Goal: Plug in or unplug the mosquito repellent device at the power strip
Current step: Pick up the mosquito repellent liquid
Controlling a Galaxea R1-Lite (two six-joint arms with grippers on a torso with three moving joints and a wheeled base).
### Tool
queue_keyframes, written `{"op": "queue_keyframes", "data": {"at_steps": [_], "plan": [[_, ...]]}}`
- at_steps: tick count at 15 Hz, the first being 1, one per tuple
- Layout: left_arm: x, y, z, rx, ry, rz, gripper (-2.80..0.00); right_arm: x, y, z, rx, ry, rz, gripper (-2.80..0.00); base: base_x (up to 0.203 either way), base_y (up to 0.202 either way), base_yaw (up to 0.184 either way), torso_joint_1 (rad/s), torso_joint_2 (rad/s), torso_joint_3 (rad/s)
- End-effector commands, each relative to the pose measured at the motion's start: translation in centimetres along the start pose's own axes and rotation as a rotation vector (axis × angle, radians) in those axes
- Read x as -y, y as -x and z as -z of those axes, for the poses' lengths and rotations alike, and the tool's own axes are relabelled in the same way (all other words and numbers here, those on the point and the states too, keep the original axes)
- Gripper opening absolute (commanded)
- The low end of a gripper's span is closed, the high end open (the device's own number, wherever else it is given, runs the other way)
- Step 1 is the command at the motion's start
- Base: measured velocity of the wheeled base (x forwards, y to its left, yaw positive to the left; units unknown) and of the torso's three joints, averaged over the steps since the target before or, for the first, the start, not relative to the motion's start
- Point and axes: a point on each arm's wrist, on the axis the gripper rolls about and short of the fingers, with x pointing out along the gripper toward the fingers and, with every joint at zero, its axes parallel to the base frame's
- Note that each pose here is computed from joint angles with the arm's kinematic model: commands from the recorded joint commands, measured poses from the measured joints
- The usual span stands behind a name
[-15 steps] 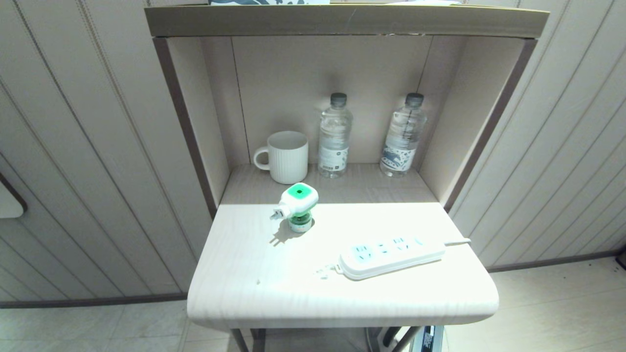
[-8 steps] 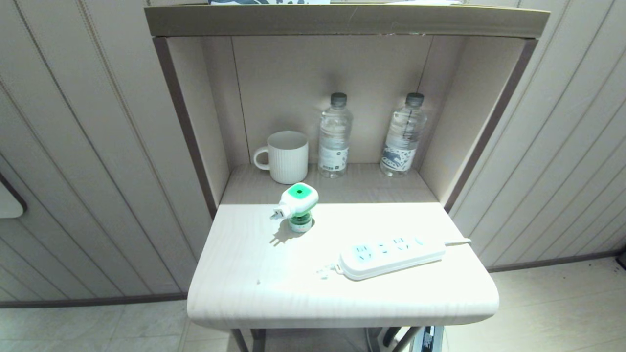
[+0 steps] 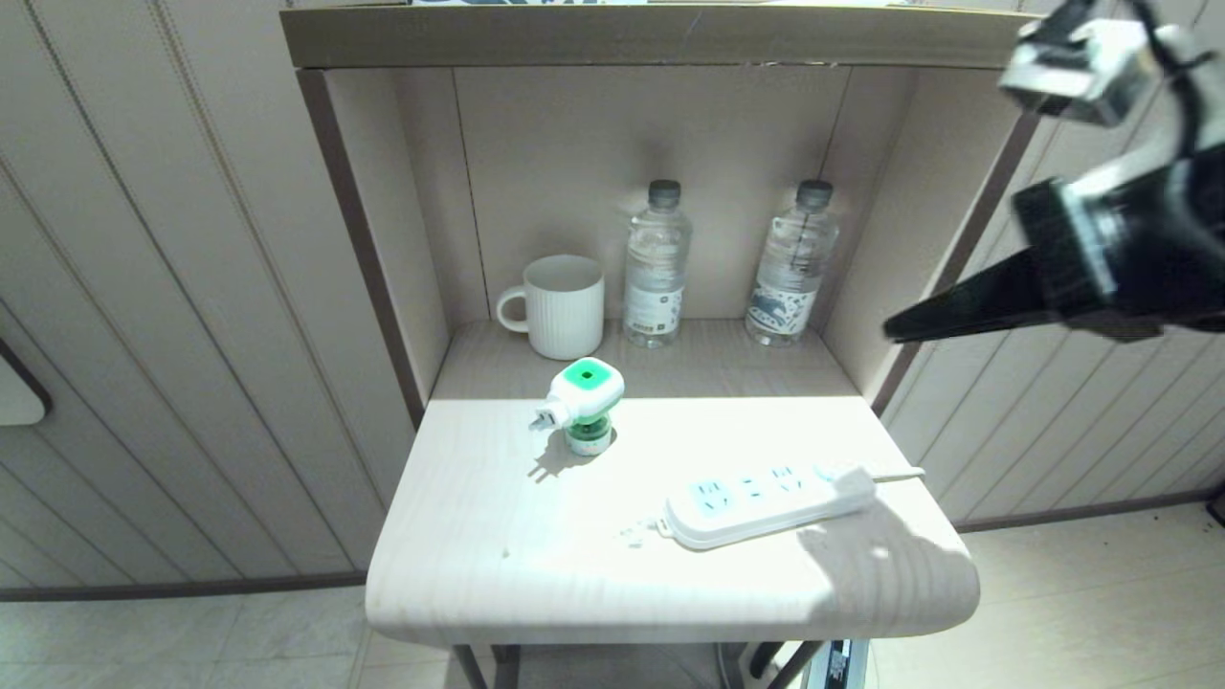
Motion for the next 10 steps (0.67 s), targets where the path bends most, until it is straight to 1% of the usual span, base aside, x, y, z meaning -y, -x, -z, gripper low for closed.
{"op": "queue_keyframes", "data": {"at_steps": [1, 3, 5, 7, 10], "plan": [[0.0, 0.0, 0.0, -0.002, 0.000, 0.000, -2.80, -1.4, -9.0, -0.4, -0.208, 0.027, 0.006, -2.80, 0.000, 0.000, 0.000, 0.000, 0.00, 0.000], [0.0, 0.0, 0.0, -0.001, 0.000, -0.001, -2.80, -2.0, -12.4, -0.1, -0.254, 0.067, 0.021, -2.80, 0.000, 0.000, 0.000, 0.000, 0.00, 0.000], [0.0, 0.0, 0.0, -0.002, 0.000, -0.001, -2.80, -3.3, -15.2, 0.8, -0.283, 0.140, 0.055, -2.80, 0.000, 0.000, 0.000, 0.000, 0.00, 0.000], [0.0, 0.0, 0.0, -0.002, 0.000, 0.000, -2.80, -5.0, -16.5, 1.5, -0.271, 0.191, 0.059, -2.80, 0.000, 0.000, 0.000, 0.000, 0.00, 0.000], [0.0, 0.0, 0.0, -0.002, 0.000, -0.001, -2.80, -6.3, -16.9, 1.6, -0.229, 0.216, 0.023, -2.80, 0.000, 0.000, 0.000, 0.000, 0.00, 0.000]]}}
